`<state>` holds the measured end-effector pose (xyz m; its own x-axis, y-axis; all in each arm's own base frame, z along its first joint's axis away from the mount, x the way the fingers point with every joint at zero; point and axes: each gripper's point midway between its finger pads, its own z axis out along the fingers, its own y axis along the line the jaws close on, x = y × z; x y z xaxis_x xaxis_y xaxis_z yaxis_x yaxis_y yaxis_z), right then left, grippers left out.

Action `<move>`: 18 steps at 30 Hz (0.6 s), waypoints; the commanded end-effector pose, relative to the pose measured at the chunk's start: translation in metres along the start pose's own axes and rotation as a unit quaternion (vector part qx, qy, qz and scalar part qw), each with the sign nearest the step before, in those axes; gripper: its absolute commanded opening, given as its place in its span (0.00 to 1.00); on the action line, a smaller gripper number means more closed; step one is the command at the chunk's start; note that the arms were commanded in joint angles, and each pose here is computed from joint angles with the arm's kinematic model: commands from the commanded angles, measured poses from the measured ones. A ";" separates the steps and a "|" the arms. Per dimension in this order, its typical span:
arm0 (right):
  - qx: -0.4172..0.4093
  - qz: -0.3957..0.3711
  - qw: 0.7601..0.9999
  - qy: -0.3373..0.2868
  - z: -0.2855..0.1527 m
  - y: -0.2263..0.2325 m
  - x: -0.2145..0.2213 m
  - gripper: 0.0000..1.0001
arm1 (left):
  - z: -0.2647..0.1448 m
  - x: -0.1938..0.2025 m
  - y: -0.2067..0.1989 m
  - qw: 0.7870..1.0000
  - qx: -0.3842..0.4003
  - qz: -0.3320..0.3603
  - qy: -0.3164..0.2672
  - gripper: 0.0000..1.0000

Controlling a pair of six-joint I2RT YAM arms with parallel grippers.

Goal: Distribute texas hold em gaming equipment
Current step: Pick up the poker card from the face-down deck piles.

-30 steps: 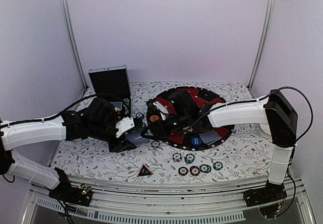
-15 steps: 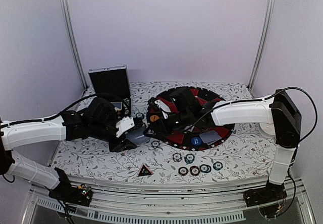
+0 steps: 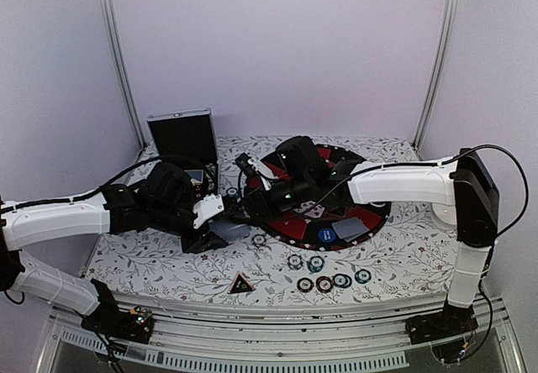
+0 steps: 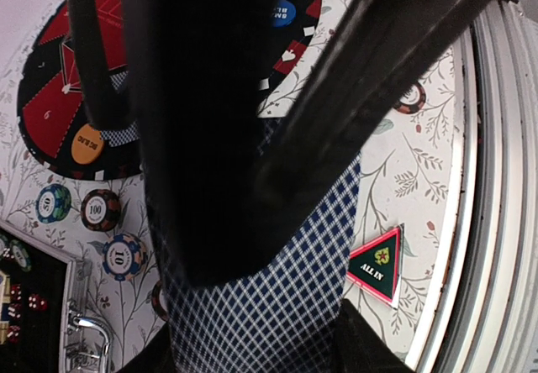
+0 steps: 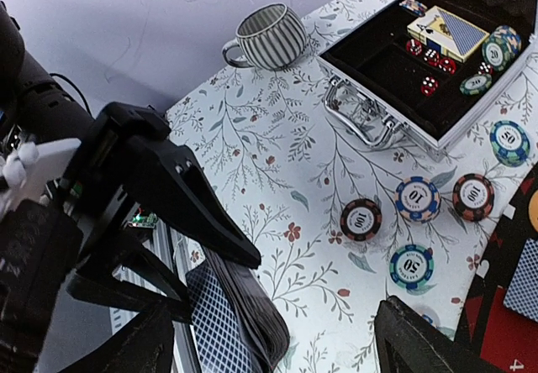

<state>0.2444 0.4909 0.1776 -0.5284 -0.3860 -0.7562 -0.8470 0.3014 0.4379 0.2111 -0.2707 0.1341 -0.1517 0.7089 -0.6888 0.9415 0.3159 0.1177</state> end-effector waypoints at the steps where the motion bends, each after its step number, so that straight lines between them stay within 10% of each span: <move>1: 0.006 0.013 1.000 -0.001 0.018 -0.009 0.000 0.85 | -0.003 -0.007 0.004 1.000 -0.003 -0.004 -0.018 0.48; 18: 0.055 0.026 0.998 0.003 -0.001 -0.026 0.011 0.84 | -0.004 -0.007 0.004 1.000 -0.005 -0.003 -0.020 0.48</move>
<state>0.2558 0.4882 0.1427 -0.5789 -0.3925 -0.7147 -0.8085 0.3899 0.4408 0.2113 -0.2711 0.1346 -0.1537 0.7060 -0.6914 0.9411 0.3178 0.1153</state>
